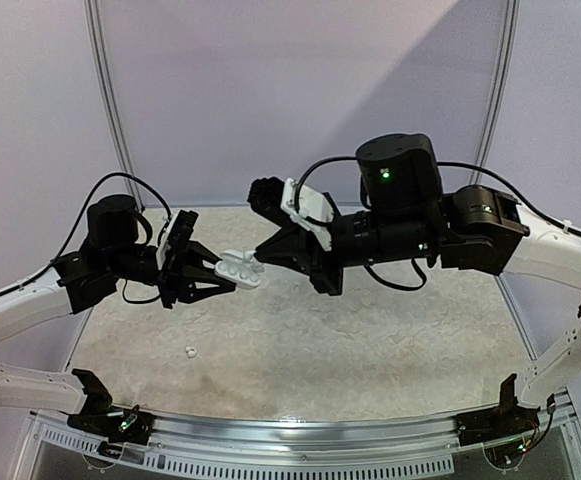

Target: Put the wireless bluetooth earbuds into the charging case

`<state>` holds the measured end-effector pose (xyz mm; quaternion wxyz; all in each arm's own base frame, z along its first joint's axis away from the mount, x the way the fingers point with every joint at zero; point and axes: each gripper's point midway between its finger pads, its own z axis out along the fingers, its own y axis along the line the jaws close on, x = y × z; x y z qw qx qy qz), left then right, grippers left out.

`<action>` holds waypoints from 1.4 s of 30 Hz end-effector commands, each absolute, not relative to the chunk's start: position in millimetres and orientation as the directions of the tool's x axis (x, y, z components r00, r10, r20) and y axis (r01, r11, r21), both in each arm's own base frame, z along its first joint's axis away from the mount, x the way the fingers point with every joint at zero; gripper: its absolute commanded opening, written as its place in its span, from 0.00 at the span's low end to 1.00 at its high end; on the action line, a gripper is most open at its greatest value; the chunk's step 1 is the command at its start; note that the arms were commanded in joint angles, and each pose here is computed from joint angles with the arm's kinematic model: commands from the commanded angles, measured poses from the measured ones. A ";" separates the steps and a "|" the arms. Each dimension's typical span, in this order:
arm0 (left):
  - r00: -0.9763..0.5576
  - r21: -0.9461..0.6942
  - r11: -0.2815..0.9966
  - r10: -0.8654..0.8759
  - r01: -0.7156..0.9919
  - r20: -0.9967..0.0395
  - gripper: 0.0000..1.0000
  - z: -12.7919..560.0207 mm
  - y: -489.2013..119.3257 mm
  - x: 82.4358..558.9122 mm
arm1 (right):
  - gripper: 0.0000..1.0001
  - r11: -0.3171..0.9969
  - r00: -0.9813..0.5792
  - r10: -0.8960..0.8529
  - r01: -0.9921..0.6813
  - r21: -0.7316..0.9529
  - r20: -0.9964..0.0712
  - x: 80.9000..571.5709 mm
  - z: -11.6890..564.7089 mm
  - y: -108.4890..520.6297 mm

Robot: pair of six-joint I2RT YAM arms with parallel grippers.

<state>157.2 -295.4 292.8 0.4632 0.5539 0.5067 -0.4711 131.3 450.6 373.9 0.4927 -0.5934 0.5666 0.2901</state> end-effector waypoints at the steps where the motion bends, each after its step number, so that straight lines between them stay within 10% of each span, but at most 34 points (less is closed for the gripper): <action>1: 0.115 0.106 -0.099 0.090 0.989 -0.989 0.00 305.7 -301.4 151.4 | 0.00 0.083 0.271 -0.461 -0.935 -0.345 -0.845 133.1 354.9 457.9; 42: 0.130 0.125 -0.085 0.057 0.989 -0.990 0.00 311.3 -302.2 152.8 | 0.01 0.057 0.327 -0.704 -0.858 -0.510 -0.630 170.7 294.6 460.2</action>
